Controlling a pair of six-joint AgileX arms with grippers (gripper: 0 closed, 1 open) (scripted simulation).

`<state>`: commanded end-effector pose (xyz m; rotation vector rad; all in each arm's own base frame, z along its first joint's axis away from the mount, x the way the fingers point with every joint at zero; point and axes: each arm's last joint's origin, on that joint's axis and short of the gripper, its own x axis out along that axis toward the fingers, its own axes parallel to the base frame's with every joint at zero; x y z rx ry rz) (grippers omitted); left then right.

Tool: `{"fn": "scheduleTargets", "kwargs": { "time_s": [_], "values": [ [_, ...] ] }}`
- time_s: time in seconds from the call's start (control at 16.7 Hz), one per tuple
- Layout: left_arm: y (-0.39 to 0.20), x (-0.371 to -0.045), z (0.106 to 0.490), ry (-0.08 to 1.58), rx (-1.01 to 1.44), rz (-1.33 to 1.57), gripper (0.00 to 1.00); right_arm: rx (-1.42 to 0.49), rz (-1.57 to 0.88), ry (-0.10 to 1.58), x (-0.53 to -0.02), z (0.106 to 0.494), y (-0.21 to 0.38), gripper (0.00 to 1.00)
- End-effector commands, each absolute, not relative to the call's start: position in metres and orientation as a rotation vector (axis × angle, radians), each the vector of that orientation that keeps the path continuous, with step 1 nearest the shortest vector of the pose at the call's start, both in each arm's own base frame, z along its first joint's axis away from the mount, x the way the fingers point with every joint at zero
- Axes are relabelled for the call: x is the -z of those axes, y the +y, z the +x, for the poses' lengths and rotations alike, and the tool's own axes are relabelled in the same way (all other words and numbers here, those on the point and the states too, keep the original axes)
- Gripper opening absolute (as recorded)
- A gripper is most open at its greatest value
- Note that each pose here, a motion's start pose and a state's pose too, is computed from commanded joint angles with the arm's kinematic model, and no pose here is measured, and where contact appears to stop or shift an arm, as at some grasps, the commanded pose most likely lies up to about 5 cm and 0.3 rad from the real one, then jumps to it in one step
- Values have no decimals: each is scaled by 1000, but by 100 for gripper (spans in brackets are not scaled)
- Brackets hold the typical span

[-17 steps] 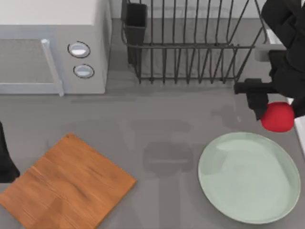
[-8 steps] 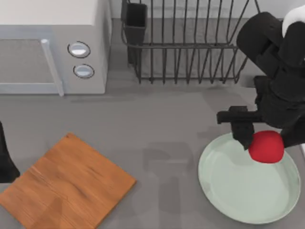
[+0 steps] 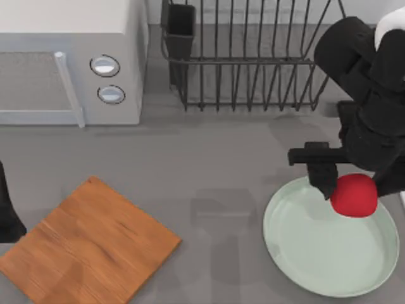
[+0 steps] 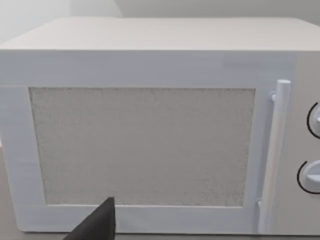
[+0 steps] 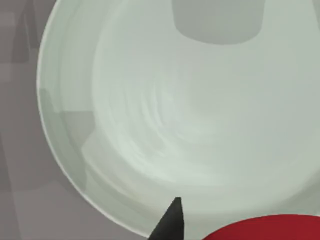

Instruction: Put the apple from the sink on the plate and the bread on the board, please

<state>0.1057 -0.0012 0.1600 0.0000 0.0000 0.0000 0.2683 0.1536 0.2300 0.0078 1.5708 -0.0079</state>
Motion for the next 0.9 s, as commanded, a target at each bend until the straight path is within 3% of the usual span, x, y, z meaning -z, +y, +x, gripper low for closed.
{"fn": "scheduleTargets", "kwargs": {
  "time_s": [0.48, 0.9],
  "values": [
    [-1, -160, 106, 0, 0, 0, 100, 8, 8, 1571, -230, 268, 154, 98],
    [-1, -160, 106, 0, 0, 0, 100, 8, 8, 1571, -230, 268, 154, 100]
  ]
}}
